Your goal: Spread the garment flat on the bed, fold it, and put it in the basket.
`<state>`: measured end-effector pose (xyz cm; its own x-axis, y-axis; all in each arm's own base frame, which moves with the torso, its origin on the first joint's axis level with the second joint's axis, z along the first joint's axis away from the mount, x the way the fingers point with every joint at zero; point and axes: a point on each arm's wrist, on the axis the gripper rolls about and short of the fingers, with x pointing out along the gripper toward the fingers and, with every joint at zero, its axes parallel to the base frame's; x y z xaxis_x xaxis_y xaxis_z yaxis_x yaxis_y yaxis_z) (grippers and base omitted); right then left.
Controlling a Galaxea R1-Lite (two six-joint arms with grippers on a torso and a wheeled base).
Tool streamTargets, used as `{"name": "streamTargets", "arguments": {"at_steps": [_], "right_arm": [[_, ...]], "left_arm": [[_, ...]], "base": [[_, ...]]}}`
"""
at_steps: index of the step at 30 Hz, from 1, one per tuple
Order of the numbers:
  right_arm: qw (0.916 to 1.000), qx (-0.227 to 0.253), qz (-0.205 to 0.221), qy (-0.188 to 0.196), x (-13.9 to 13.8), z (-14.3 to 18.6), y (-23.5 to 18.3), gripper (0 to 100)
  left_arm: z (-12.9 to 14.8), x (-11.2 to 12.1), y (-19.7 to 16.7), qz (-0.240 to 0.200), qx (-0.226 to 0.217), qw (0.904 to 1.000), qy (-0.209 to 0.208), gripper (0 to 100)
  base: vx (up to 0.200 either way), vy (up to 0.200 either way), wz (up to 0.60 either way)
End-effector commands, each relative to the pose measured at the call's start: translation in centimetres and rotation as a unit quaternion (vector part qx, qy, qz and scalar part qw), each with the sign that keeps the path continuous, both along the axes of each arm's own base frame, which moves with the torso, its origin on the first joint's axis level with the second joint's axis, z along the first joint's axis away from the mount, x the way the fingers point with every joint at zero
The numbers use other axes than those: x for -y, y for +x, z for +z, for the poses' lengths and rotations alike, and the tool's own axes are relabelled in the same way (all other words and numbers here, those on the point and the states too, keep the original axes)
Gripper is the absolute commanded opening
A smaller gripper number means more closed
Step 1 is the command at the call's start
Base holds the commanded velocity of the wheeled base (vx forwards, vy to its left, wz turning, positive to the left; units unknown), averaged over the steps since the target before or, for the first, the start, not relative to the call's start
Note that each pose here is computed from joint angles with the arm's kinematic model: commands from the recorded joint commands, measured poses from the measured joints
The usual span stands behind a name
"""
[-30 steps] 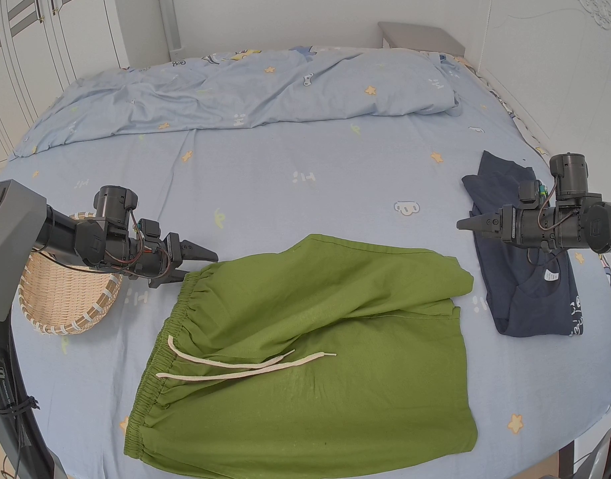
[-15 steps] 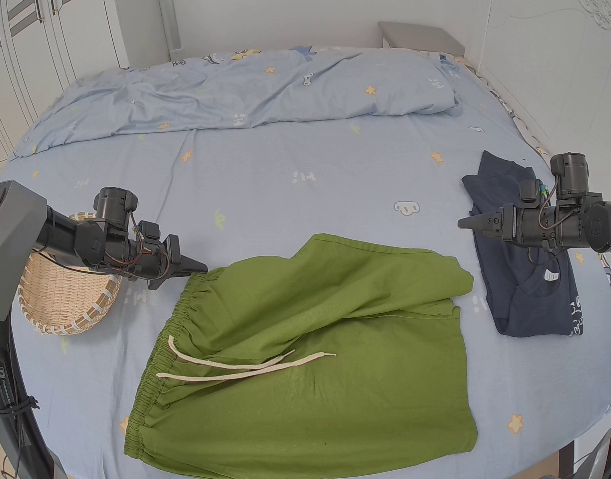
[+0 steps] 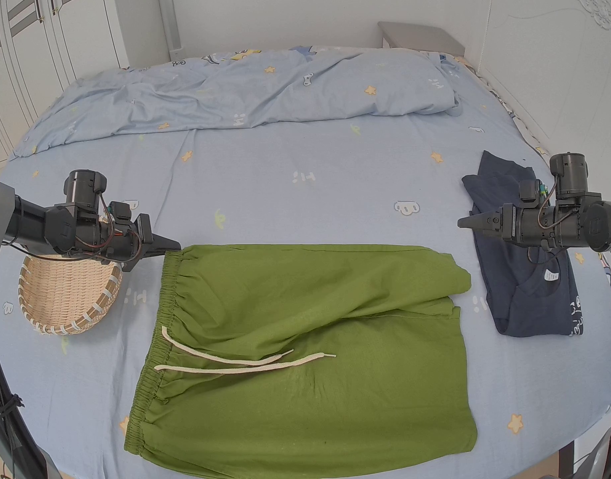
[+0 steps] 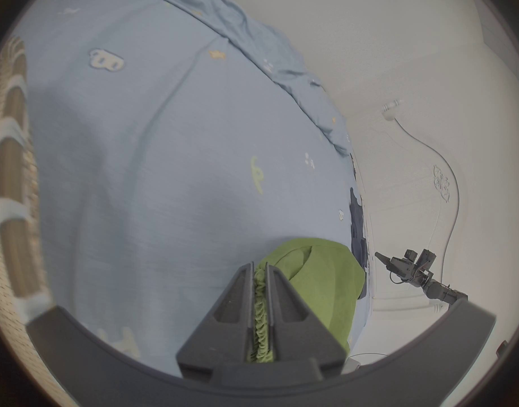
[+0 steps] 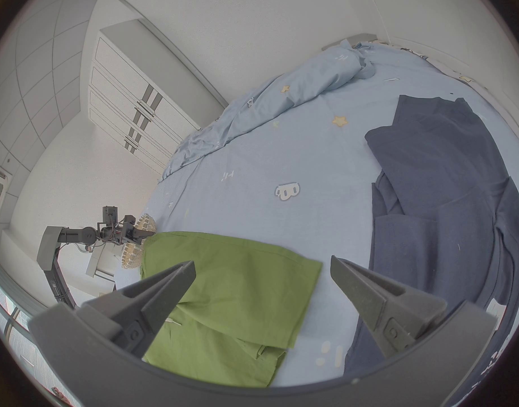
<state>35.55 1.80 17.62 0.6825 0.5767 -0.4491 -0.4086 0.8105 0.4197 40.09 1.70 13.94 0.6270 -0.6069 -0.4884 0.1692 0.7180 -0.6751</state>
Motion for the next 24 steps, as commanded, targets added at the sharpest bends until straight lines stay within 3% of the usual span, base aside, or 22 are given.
{"name": "streamTargets", "arguments": {"at_steps": [1,6,13,24], "right_arm": [[1.0000,-0.009,0.000,0.000,0.0,-0.8,0.7,100],[0.9997,-0.024,-0.004,0.002,0.2,-2.0,1.8,100],[0.9994,-0.034,-0.004,0.007,0.0,-3.0,4.2,100],[0.9956,-0.089,-0.001,0.028,-1.1,-5.2,8.7,100]], "left_arm": [[0.9,-1.2,-0.3,0.015,0.013,0.9998,0.001,0],[1.0,-1.9,-0.3,0.024,0.016,0.9996,0.002,0],[0.7,-1.1,-0.4,0.014,0.010,0.9999,0.002,0],[0.8,-1.1,-0.7,0.008,0.015,0.9998,0.009,0]], "base": [[0.000,0.000,0.00],[0.000,0.000,0.00],[0.000,0.000,0.00],[0.000,0.000,0.00]]}}
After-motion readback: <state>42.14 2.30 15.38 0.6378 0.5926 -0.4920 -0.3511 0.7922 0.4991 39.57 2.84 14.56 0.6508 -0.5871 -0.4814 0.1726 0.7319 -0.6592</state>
